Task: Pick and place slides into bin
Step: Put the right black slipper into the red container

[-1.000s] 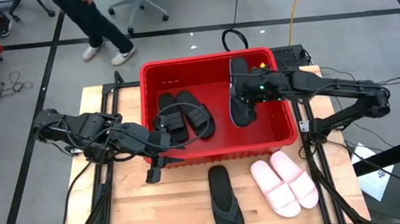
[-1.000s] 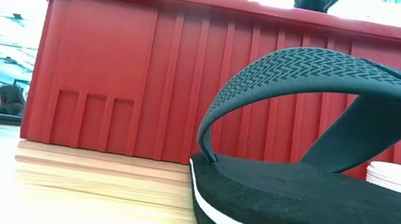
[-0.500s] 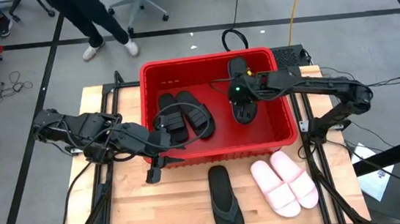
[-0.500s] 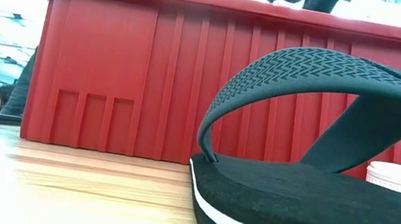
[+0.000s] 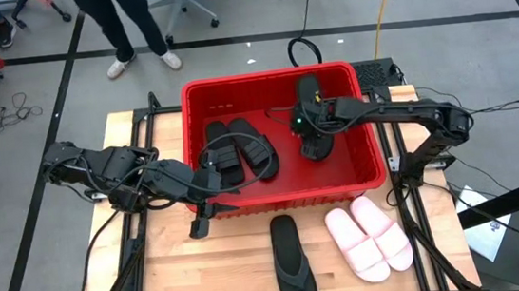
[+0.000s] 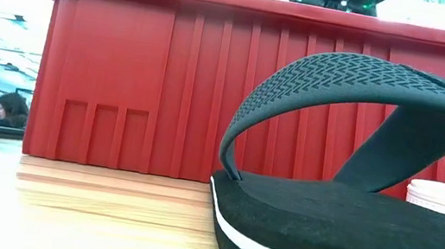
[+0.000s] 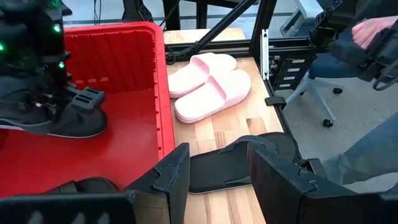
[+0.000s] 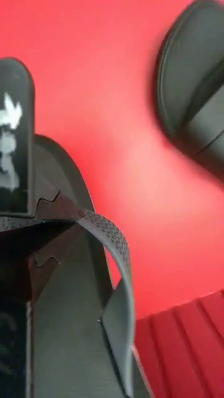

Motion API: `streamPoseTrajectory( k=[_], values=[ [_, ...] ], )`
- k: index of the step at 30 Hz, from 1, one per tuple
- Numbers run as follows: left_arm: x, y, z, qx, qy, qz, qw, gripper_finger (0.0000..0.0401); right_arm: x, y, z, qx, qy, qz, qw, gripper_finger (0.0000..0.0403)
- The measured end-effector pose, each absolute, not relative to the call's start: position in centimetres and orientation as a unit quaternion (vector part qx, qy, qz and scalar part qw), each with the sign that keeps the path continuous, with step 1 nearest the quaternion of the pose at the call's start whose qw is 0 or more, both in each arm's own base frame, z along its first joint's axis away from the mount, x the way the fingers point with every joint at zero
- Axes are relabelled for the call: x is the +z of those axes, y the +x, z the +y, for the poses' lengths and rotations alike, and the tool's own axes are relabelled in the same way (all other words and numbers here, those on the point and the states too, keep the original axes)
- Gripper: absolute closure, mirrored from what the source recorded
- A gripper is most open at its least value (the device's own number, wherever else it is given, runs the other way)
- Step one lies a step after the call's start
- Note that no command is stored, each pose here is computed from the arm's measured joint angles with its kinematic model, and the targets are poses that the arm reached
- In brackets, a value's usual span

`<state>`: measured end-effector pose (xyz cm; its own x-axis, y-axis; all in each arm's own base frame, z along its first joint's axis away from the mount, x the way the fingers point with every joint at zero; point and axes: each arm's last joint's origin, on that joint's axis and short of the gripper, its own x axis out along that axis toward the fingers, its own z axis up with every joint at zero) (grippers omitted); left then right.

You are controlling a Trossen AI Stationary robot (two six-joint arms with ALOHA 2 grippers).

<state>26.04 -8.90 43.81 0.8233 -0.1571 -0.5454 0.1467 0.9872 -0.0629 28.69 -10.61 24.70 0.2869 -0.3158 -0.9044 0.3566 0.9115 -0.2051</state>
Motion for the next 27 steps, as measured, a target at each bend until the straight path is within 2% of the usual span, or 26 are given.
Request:
streamPoseTrajectory(
  k=[7, 10, 16, 27],
  values=[
    [43.8, 26.0, -8.9, -0.080, -0.009, 0.286, 0.955, 0.0244, 21.9, 27.6, -9.7, -0.216, 0.044, 0.589, 0.777, 0.0403],
    [43.8, 26.0, -8.9, -0.079, -0.009, 0.286, 0.955, 0.0244, 21.4, 27.7, -9.2, -0.213, 0.044, 0.585, 0.781, 0.0403],
    [43.8, 26.0, -8.9, -0.080, -0.009, 0.286, 0.955, 0.0244, 21.5, 28.3, -8.5, -0.203, 0.054, 0.565, 0.798, 0.0403],
    [43.8, 26.0, -8.9, -0.079, -0.010, 0.286, 0.955, 0.0244, 21.5, 28.3, -8.5, -0.207, 0.059, 0.561, 0.800, 0.0403]
  ],
)
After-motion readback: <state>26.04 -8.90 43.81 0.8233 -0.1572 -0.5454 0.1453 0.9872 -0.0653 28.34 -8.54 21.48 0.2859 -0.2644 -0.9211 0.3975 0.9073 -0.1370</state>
